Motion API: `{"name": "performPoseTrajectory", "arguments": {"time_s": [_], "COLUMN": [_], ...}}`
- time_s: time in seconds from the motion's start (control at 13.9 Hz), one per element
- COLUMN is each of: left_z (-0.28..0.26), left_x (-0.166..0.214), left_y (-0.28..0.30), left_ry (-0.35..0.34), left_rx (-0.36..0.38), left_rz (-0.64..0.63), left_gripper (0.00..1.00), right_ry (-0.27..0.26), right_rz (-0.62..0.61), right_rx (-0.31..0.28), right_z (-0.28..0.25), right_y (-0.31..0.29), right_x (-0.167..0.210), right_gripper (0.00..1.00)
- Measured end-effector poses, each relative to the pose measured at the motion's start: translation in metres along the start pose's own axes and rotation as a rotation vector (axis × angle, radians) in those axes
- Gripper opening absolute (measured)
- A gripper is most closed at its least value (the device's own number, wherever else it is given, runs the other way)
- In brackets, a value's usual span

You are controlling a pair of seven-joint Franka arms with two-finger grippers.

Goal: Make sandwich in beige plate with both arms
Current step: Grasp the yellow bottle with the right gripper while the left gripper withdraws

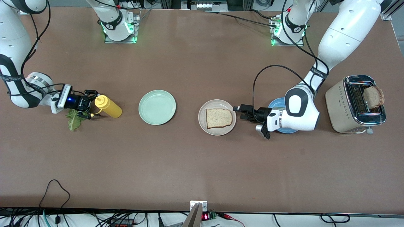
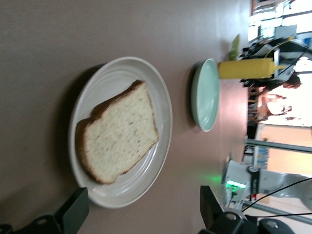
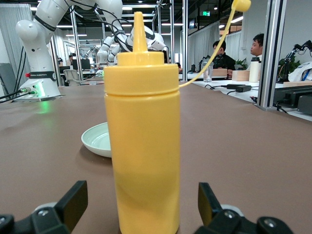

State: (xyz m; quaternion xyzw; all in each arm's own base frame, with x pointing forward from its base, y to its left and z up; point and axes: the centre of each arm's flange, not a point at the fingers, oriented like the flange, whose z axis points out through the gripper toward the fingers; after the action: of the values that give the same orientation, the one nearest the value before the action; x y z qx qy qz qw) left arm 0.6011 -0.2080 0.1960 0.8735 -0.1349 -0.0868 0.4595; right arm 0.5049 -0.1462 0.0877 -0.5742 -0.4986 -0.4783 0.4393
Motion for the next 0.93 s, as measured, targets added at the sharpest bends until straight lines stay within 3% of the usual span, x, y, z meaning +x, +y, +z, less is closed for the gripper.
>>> {"name": "performPoseTrajectory", "arguments": {"time_s": [0.5,0.93], "left_z": [-0.035,-0.073], "left_x": [-0.003,-0.017], "left_y": [0.034,0.077], "left_ry": [-0.118,-0.196], "left_rx": [0.317,0.643], "left_rz": [-0.018,-0.103], "left_gripper": [1.0,1.0], "right_ry": [0.062,0.072], "right_rz": [0.011,0.007], "right_rx": [0.025,0.058], "right_z": [0.04,0.068], "right_y": [0.003,0.008], "right_x": [-0.008,-0.004], "right_gripper": [1.0,1.0]}}
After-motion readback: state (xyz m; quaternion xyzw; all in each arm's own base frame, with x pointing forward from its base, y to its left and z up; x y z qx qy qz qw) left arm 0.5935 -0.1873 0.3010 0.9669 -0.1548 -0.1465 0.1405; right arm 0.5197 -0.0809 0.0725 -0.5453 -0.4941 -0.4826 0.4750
